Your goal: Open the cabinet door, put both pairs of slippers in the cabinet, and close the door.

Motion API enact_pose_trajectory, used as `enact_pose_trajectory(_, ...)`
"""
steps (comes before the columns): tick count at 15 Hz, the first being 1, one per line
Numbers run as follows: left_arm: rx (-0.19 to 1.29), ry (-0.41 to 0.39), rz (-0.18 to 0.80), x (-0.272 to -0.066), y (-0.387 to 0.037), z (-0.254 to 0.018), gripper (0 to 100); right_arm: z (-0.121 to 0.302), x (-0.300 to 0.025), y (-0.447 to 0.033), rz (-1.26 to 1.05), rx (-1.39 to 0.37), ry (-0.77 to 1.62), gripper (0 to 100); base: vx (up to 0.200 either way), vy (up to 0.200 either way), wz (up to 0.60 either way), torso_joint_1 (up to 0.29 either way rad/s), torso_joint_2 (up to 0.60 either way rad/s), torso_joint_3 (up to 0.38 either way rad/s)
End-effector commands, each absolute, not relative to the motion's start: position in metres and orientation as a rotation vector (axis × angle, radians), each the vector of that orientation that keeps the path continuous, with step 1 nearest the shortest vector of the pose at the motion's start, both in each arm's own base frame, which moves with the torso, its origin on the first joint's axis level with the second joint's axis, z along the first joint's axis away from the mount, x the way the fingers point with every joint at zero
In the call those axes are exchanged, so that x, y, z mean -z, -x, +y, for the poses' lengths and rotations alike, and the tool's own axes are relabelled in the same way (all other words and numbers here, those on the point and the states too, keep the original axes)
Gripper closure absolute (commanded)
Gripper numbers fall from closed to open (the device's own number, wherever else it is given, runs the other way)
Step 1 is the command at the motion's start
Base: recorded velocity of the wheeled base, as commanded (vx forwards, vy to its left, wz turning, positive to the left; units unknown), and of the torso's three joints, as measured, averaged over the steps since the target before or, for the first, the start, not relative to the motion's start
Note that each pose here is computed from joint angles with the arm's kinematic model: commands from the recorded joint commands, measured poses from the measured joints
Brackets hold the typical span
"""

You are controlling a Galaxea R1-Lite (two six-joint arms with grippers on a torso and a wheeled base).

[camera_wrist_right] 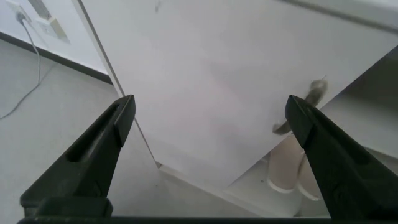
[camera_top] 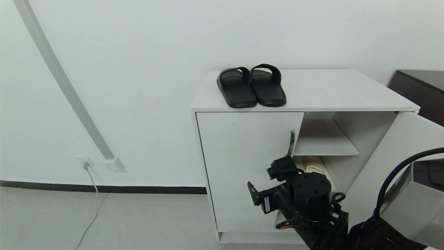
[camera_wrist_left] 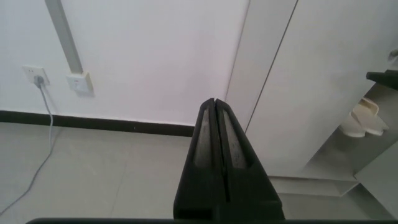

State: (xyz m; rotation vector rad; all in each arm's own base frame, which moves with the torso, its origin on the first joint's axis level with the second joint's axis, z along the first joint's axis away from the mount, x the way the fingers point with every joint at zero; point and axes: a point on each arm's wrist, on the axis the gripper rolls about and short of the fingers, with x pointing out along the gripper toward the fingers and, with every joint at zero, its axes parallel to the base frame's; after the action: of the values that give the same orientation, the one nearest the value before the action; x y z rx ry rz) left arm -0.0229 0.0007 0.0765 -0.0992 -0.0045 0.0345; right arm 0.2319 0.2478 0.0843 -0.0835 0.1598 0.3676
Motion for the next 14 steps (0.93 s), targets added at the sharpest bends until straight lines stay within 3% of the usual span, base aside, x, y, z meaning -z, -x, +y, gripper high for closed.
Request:
enact_pose_trajectory(1,-0.035,0.100,-0.003,-0.0766,0.0228,0.0007,100,0.2479,-0.0834,-0.2316,0.162,-0.369,0.085,0,0.000,0.000,0.00,0.163,-0.49,-0.315)
enact_pose_trajectory(14,-0.034,0.100,-0.003,-0.0764,0.0229,0.0007,100,0.2477,-0.0832,-0.2315,0.161,-0.369,0.093,0,0.000,0.000,0.00,0.219,-0.54,-0.317)
